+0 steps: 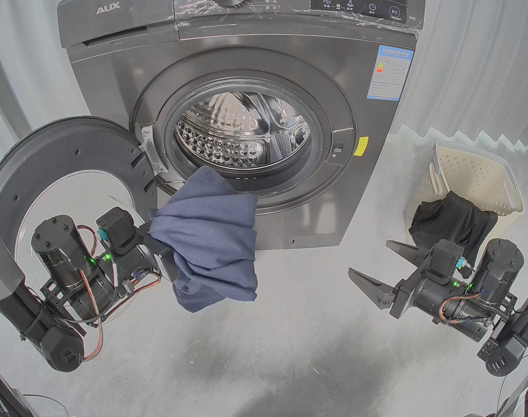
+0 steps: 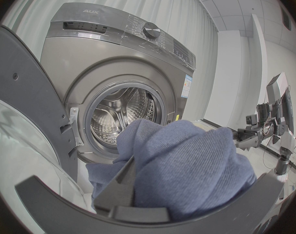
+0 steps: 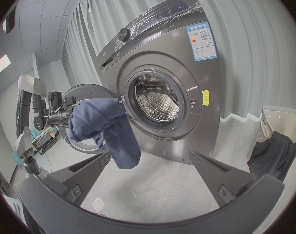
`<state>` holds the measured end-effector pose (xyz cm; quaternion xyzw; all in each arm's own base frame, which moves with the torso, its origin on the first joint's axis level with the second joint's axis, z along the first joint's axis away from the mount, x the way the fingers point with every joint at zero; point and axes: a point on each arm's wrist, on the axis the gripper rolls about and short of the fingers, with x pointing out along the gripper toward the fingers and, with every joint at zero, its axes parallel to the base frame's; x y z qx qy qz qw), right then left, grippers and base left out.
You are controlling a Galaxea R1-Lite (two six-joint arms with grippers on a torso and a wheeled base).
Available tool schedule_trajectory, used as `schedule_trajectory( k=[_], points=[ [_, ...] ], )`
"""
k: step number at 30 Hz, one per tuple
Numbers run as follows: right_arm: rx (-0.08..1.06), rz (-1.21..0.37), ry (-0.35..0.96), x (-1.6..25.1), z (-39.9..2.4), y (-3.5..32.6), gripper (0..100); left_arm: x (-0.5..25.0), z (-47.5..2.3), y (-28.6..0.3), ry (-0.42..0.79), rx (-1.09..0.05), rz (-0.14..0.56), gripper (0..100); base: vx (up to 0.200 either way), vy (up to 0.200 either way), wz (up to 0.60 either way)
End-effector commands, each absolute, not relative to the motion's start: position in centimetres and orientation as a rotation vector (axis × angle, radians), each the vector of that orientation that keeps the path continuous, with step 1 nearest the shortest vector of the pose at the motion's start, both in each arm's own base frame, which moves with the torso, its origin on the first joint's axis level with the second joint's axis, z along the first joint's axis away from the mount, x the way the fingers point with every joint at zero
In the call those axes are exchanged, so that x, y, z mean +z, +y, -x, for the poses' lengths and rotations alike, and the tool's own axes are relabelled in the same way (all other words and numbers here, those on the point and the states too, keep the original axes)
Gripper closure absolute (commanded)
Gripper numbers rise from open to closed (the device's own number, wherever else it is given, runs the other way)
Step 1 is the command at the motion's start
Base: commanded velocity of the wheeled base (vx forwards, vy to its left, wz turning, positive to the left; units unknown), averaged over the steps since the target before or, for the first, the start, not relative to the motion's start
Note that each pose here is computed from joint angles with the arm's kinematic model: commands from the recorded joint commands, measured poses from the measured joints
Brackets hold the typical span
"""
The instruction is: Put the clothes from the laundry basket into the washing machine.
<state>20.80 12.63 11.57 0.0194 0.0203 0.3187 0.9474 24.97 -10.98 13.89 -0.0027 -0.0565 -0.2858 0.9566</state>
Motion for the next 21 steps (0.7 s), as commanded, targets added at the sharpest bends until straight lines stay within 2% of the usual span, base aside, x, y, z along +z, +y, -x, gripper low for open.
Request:
schedule_trajectory(
  k=[1,2,8,21],
  points=[
    [0.627,-0.044,0.023,11.89,-21.37,12.31,0,13.77,-24.62,-10.68,-0.107,-0.574,-0.001,100,0.000,0.000,0.00],
    [0.627,-0.047,0.015,12.03,-21.48,12.38,0,13.83,-24.55,-10.66,-0.107,-0.576,0.004,100,0.000,0.000,0.00],
    [0.635,-0.049,0.018,11.99,-21.40,12.55,0,13.73,-24.61,-11.04,-0.105,-0.588,0.001,100,0.200,0.000,0.00],
    [0.641,-0.048,0.027,11.76,-21.42,12.74,0,13.52,-24.52,-11.09,-0.095,-0.591,0.005,100,0.000,0.000,0.00]
  ],
)
